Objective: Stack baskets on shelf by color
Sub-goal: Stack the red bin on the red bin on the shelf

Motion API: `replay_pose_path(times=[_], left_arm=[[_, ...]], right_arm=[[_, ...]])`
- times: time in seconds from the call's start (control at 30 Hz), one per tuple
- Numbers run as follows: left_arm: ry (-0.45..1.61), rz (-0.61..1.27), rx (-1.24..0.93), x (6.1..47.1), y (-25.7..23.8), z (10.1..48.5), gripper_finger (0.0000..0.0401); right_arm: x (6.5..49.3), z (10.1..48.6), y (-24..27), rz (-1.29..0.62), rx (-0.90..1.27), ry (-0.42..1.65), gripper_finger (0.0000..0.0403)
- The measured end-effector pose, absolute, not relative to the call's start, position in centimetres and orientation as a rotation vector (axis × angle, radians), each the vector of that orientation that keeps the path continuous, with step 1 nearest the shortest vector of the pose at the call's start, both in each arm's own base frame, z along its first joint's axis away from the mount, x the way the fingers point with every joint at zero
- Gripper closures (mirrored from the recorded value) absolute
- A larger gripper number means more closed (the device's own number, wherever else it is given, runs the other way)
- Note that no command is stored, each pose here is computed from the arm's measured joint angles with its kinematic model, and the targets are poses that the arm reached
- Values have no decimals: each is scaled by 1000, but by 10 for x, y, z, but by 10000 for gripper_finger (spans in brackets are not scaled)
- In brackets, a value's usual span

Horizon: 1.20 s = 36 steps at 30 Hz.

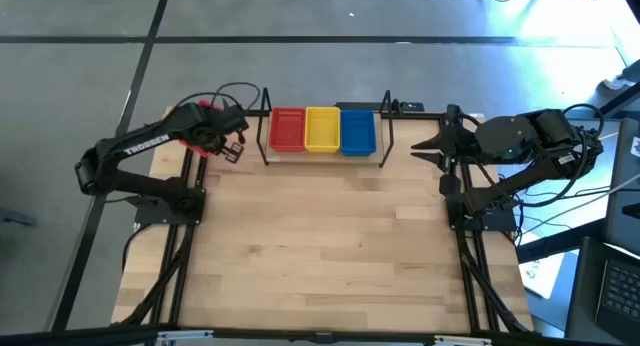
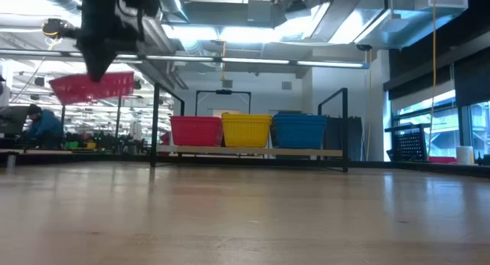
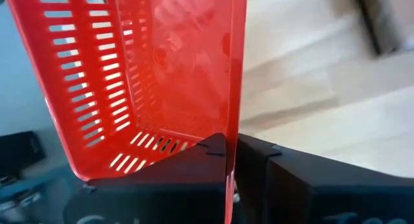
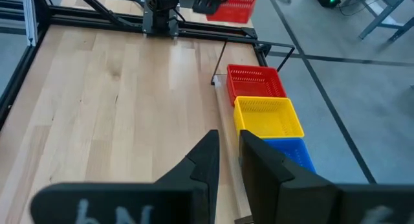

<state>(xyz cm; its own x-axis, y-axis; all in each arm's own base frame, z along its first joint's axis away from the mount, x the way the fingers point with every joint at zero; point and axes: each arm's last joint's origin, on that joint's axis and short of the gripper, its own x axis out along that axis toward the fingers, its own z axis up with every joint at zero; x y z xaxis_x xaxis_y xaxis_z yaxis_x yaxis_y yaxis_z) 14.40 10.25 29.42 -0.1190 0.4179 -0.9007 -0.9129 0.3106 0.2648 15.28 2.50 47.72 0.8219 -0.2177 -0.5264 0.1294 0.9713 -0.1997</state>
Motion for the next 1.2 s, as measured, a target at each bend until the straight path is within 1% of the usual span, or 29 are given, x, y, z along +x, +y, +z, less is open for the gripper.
replay_pose_path(times=[0.13, 0.33, 0.47, 0.57, 0.7, 0.77, 0.87, 1.2], left_arm=[[1077, 1249, -542, 148, 97, 321, 401], [871, 1263, -447, 158, 86, 368, 401], [719, 1236, -454, 168, 80, 399, 401], [595, 1155, -456, 180, 75, 418, 401], [440, 945, -477, 207, 66, 436, 401], [387, 868, -487, 219, 63, 440, 401], [353, 812, -502, 236, 60, 438, 401], [513, 845, -501, 289, 74, 396, 401]], right_arm=[[153, 477, 25, -185, -159, 578, 343], [153, 477, 25, -186, -158, 578, 343], [153, 477, 25, -186, -157, 578, 343], [153, 477, 25, -186, -156, 578, 343], [153, 477, 25, -186, -156, 578, 343], [153, 477, 25, -186, -156, 578, 343], [153, 477, 25, -186, -156, 578, 343], [153, 477, 25, -186, -158, 579, 343]])
